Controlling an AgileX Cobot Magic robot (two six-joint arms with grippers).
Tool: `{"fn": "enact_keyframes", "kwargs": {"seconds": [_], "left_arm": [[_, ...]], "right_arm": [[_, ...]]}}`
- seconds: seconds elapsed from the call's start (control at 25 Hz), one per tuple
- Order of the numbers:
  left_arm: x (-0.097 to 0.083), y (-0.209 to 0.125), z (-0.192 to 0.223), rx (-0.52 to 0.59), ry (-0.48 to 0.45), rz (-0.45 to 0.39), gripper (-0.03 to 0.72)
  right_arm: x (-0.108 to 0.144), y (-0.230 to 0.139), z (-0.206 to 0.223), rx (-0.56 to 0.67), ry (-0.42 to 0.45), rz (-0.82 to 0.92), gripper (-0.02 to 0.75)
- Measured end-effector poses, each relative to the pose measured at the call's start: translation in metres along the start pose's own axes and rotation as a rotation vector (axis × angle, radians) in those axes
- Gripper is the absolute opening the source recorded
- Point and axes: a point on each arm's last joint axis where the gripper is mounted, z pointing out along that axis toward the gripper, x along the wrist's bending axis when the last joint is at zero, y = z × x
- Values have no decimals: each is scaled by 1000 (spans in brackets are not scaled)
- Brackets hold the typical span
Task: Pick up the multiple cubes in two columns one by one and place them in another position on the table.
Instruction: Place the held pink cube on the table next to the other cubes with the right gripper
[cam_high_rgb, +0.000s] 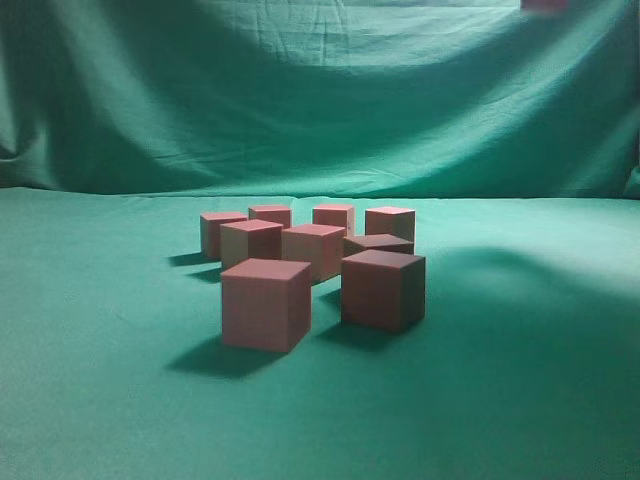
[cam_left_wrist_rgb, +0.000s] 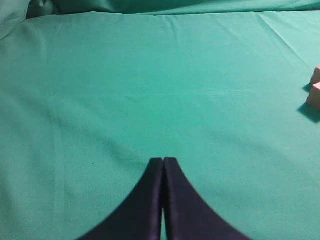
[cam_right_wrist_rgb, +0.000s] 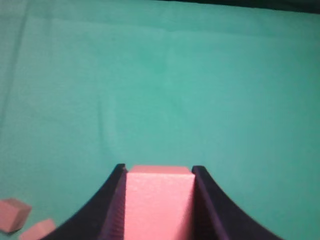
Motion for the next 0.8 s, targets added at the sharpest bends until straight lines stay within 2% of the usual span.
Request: {"fn": "enact_keyframes", "kwargs": {"seconds": [0.2, 0.4, 0.64, 0.8], "left_arm": [[0, 0, 0, 0, 0, 0, 0], [0, 0, 0, 0, 0, 0, 0], [0, 0, 0, 0, 0, 0, 0], [0, 0, 0, 0, 0, 0, 0]], "right_arm": [[38, -9, -62, -20, 48, -80, 258], [86, -27, -90, -25, 176, -159, 258], [166, -81, -85, 118, 356, -368, 258], [223, -134, -72, 237, 450, -607, 258]]}}
